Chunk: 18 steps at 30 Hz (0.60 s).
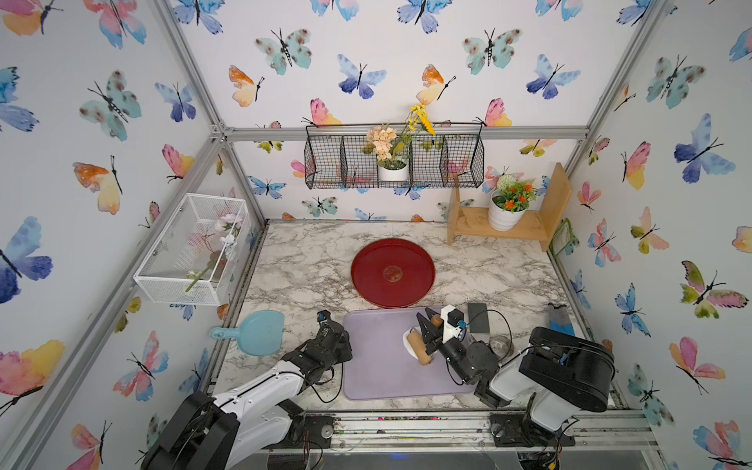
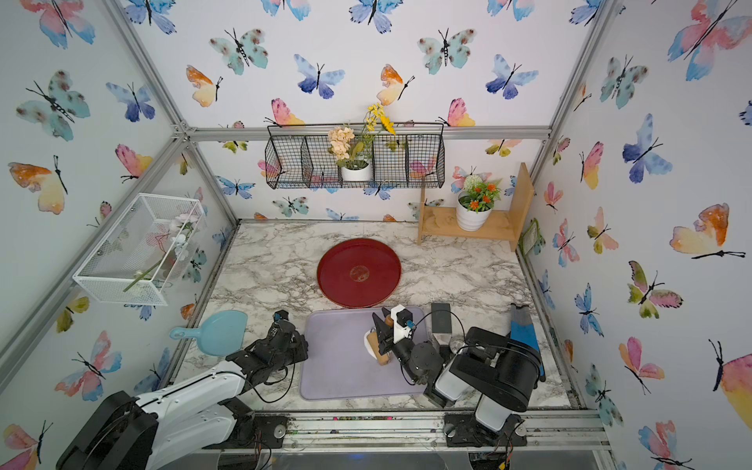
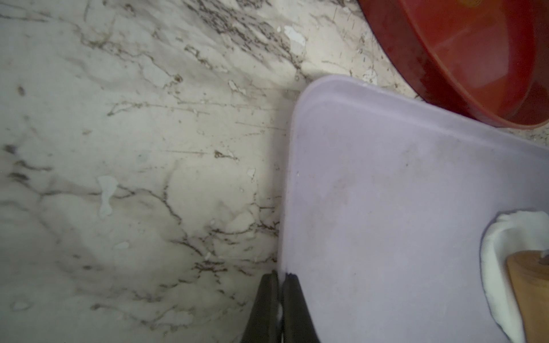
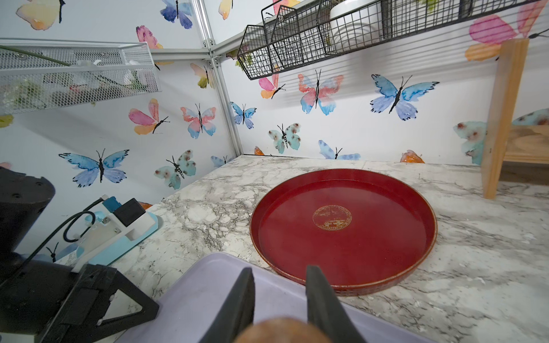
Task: Roll out the dumpling wrappers from the dough
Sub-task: Flatten out the dough on the work surface.
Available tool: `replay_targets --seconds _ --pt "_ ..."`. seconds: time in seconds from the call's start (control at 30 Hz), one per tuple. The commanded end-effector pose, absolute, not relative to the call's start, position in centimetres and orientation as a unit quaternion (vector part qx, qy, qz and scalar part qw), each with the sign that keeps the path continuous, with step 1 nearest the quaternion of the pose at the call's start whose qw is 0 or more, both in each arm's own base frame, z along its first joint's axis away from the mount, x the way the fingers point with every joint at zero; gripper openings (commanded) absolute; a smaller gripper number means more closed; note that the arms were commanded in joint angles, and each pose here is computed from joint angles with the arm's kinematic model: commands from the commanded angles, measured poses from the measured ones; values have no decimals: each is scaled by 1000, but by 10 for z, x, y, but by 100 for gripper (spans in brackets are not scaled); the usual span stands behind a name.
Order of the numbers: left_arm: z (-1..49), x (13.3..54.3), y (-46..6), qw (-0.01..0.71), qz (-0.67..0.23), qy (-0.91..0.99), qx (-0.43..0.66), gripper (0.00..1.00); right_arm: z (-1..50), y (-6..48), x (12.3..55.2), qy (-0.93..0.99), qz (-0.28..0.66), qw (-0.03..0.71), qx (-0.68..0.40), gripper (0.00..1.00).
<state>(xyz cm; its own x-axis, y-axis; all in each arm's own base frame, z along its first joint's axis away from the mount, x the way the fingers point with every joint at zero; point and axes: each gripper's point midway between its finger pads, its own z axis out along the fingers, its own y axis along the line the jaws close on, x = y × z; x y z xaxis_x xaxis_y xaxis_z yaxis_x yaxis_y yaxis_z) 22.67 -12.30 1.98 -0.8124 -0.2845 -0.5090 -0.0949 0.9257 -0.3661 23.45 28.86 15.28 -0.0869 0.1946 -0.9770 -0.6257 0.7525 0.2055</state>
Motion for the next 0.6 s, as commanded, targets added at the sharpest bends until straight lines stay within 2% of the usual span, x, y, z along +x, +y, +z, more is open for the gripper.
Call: replay_targets --seconds 0.0,0.57 --pt "22 233 -117 296 -161 933 -127 0 87 300 218 732 293 571 -229 2" --pt "23 233 -116 297 -164 932 -130 0 77 313 218 739 297 560 -229 2"
